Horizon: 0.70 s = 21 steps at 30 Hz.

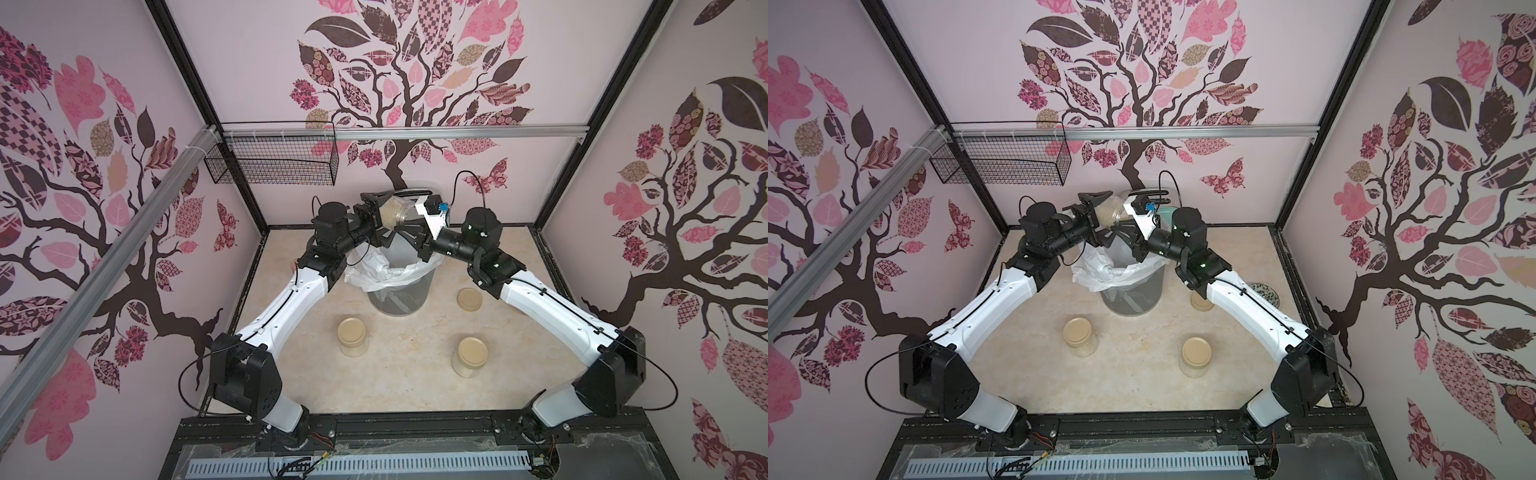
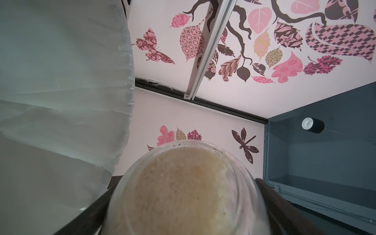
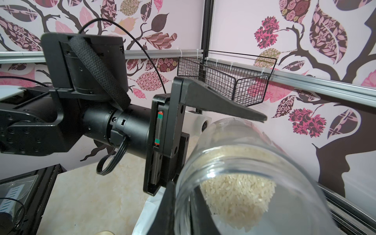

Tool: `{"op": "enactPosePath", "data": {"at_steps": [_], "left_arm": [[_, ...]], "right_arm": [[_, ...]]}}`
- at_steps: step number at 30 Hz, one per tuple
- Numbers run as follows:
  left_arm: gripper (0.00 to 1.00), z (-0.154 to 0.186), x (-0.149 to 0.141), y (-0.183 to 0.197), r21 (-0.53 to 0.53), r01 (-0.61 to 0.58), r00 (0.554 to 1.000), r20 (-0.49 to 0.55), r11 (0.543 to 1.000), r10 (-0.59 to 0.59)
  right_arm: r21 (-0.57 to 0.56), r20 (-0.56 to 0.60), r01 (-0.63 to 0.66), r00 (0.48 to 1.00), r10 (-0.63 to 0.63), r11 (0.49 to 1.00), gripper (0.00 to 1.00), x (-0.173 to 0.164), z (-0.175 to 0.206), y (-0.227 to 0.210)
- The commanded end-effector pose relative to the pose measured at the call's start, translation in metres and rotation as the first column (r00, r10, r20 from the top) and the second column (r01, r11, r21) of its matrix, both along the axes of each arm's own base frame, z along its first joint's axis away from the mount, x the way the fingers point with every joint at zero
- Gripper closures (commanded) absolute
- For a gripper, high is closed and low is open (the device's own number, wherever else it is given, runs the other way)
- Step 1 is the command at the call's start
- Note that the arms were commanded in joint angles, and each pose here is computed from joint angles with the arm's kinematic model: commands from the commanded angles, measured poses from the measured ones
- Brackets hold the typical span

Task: Empty moldy rice from jars
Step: Pour the moldy rice from the jar into the trash bin.

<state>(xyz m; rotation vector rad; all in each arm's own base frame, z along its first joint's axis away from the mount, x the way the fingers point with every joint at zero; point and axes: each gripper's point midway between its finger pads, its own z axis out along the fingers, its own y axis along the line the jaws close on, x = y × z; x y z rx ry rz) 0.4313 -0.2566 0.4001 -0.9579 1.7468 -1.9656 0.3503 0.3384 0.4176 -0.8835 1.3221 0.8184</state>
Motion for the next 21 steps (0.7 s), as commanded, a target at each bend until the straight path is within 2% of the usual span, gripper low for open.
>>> {"op": "enactPosePath", "data": {"at_steps": [1, 6, 15, 16, 17, 19, 21], "left_arm": [[0.06, 0.019, -0.003, -0.014, -0.047, 0.042, 0.998, 0.055, 0.998, -0.040], [0.12, 0.018, -0.002, -0.026, -0.071, 0.070, 0.996, 0.056, 0.995, -0.066], [0.31, 0.022, -0.003, -0.019, -0.044, 0.029, 0.995, 0.096, 0.999, -0.024], [0.33, 0.022, -0.002, -0.018, -0.035, 0.024, 0.995, 0.102, 0.999, -0.021], [0.34, 0.022, -0.001, -0.016, -0.026, 0.020, 0.994, 0.109, 0.999, -0.017], [0.35, 0.020, 0.002, -0.009, 0.006, -0.003, 0.993, 0.119, 1.000, 0.002], [0.36, 0.018, 0.005, 0.000, 0.035, -0.031, 0.992, 0.123, 0.999, 0.027]], "right_arm": [[0.096, 0.130, -0.040, 0.991, 0.027, 0.995, 1.00, -0.017, 0.049, -0.004], [0.093, 0.125, -0.037, 0.992, 0.025, 0.995, 1.00, -0.018, 0.047, -0.004], [0.075, 0.095, -0.016, 0.995, 0.009, 0.997, 1.00, -0.012, 0.033, -0.004], [0.079, 0.094, -0.009, 0.996, 0.002, 0.997, 0.94, -0.012, 0.032, -0.005], [0.082, 0.090, -0.004, 0.996, -0.003, 0.997, 0.81, -0.011, 0.032, -0.006], [0.082, 0.086, 0.009, 0.996, -0.016, 0.997, 0.48, -0.011, 0.033, -0.008], [0.078, 0.081, 0.025, 0.996, -0.031, 0.997, 0.28, -0.010, 0.033, -0.010]]}}
